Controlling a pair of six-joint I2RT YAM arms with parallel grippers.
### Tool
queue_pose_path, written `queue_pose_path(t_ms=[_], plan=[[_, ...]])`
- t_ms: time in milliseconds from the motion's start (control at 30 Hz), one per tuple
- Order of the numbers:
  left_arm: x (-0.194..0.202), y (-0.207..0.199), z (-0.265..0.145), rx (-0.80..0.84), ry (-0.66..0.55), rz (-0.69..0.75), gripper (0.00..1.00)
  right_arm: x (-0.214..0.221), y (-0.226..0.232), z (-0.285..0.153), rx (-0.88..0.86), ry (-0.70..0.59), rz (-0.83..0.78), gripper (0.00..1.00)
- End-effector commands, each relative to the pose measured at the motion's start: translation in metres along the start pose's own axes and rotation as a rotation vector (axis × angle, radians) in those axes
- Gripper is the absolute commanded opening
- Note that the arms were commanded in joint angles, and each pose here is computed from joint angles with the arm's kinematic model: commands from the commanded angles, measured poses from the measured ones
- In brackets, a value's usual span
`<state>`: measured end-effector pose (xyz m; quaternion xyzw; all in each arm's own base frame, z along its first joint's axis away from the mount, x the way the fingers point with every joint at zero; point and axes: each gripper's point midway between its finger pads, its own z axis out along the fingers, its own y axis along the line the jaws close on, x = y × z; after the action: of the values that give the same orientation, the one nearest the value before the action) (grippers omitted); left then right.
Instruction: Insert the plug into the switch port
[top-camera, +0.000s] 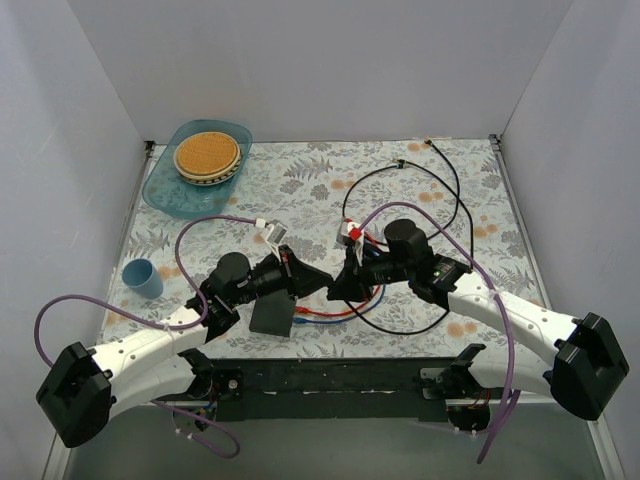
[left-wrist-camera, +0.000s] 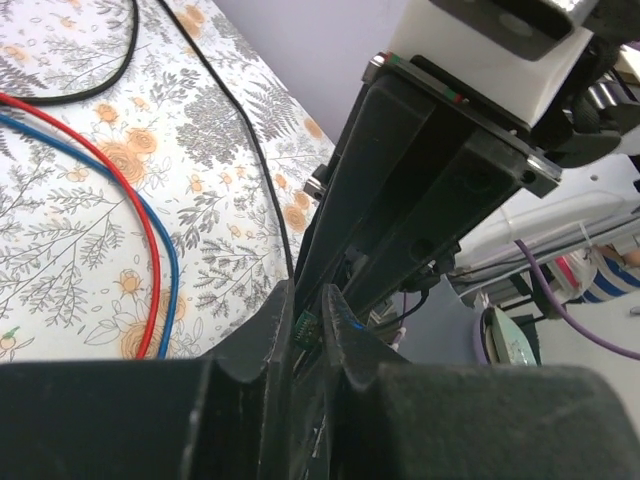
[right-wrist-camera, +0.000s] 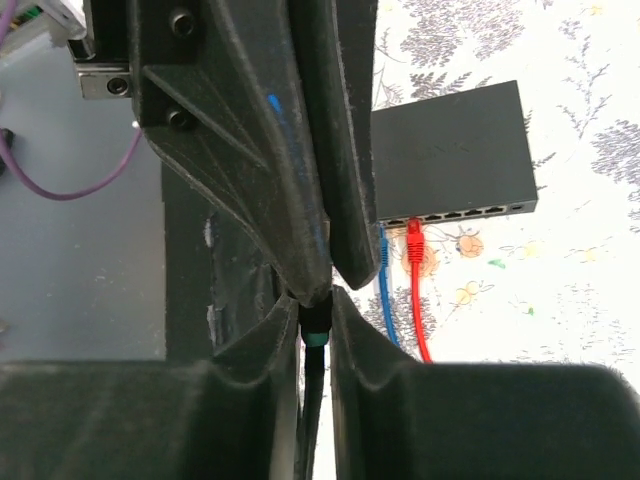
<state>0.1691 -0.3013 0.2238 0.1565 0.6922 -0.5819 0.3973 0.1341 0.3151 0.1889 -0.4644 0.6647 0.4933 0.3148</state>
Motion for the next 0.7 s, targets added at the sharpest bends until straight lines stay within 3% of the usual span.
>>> queue_pose_path(t_ms=[0,33,133,200,367,667], plan=[[-0.021,0.006,-0.001,-0.108,-0.072,-0.06,0.0,-0.038,-0.007,-0.007,0.094,-0.073,-0.057,0.31],[-0.026,0.005,-0.001,-0.118,-0.086,-0.069,0.0,-0.037,-0.015,-0.01,0.156,-0.065,-0.044,0.44],[-0.035,0.015,-0.005,-0.212,-0.132,-0.146,0.0,-0.055,-0.027,-0.022,0.273,-0.129,-0.052,0.62],[-0.042,0.028,-0.009,-0.31,-0.164,-0.206,0.0,-0.066,-0.027,-0.031,0.324,-0.168,-0.077,0.67],[-0.039,0.061,-0.021,-0.547,-0.186,-0.325,0.0,-0.081,-0.039,-0.042,0.475,-0.201,-0.134,0.69],[-0.027,0.082,-0.02,-0.646,-0.182,-0.428,0.0,-0.065,-0.056,-0.014,0.604,-0.081,-0.173,0.64]])
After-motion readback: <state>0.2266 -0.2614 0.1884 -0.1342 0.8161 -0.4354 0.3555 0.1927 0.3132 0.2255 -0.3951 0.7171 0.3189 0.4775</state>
